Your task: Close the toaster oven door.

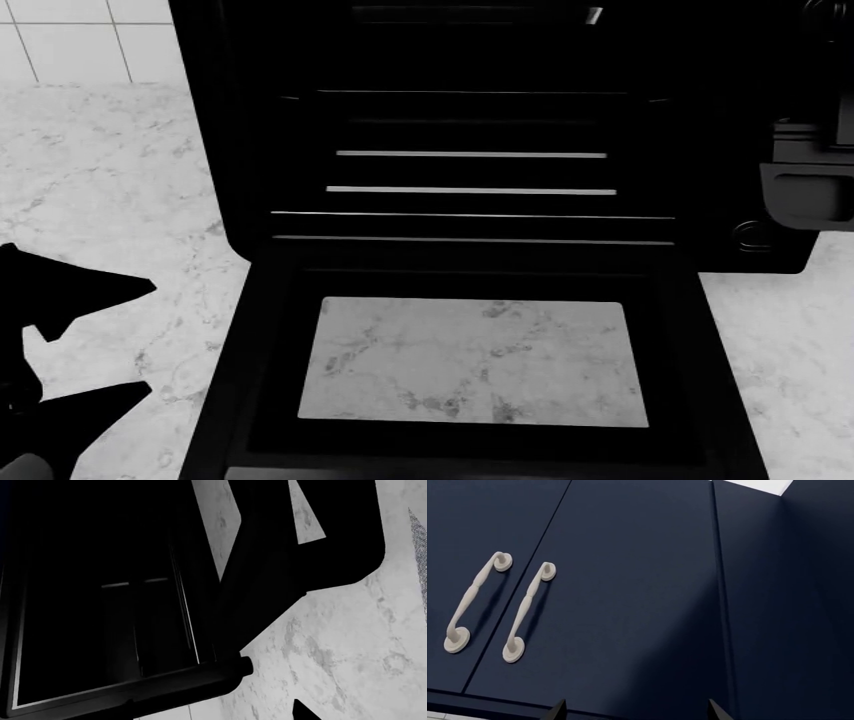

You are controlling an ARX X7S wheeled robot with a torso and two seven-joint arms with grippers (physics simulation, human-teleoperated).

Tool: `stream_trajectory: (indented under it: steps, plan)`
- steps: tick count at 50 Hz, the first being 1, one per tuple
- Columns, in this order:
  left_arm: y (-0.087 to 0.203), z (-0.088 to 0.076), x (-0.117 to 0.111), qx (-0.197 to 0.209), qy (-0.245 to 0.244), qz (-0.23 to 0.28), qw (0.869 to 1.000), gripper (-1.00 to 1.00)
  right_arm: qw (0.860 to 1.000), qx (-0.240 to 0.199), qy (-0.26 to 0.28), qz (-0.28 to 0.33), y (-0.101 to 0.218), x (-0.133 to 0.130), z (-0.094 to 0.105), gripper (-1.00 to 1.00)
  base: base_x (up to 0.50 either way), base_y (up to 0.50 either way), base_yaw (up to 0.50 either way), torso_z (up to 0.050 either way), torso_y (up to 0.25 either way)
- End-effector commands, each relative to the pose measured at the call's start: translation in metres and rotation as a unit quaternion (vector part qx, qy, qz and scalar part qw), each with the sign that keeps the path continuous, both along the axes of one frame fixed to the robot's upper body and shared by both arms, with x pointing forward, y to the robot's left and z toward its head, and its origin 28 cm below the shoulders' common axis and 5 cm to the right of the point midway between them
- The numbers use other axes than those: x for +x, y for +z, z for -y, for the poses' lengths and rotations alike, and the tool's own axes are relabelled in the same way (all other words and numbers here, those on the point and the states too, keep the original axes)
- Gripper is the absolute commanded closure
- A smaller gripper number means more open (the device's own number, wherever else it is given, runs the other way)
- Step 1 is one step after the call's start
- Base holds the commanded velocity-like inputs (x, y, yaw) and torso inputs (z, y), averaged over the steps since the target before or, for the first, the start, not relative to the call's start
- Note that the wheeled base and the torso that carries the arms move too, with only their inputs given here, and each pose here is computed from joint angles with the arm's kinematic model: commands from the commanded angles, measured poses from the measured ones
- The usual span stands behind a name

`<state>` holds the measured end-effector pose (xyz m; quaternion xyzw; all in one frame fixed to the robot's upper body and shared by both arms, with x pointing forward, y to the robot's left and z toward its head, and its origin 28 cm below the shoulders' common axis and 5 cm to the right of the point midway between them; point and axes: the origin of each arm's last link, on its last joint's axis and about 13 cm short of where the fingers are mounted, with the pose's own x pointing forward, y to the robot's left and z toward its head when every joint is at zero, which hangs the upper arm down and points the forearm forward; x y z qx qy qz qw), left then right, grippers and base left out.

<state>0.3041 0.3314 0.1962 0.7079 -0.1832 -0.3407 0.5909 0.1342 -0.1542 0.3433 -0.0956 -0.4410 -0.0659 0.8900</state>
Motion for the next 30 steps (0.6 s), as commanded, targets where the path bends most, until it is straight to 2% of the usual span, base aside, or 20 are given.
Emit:
stream_trajectory:
  steps: [1,17,30]
  plan:
    - [-0.011,0.009,0.010,0.010,-0.018,-0.007,1.000,-1.00,1.000,0.002,-0.004,0.000,-0.001,-0.002,0.001,-1.00,0.00,0.00,0.00,0.000,0.000]
    - [-0.020,0.015,0.042,0.015,-0.039,0.007,0.999,-1.00,1.000,0.000,-0.008,-0.003,-0.001,0.001,0.000,-1.00,0.00,0.00,0.00,0.000,0.000]
    - [-0.014,0.027,0.067,0.019,-0.065,0.023,0.997,-1.00,1.000,-0.003,-0.010,-0.008,-0.002,0.005,0.000,-1.00,0.00,0.00,0.00,0.000,0.000]
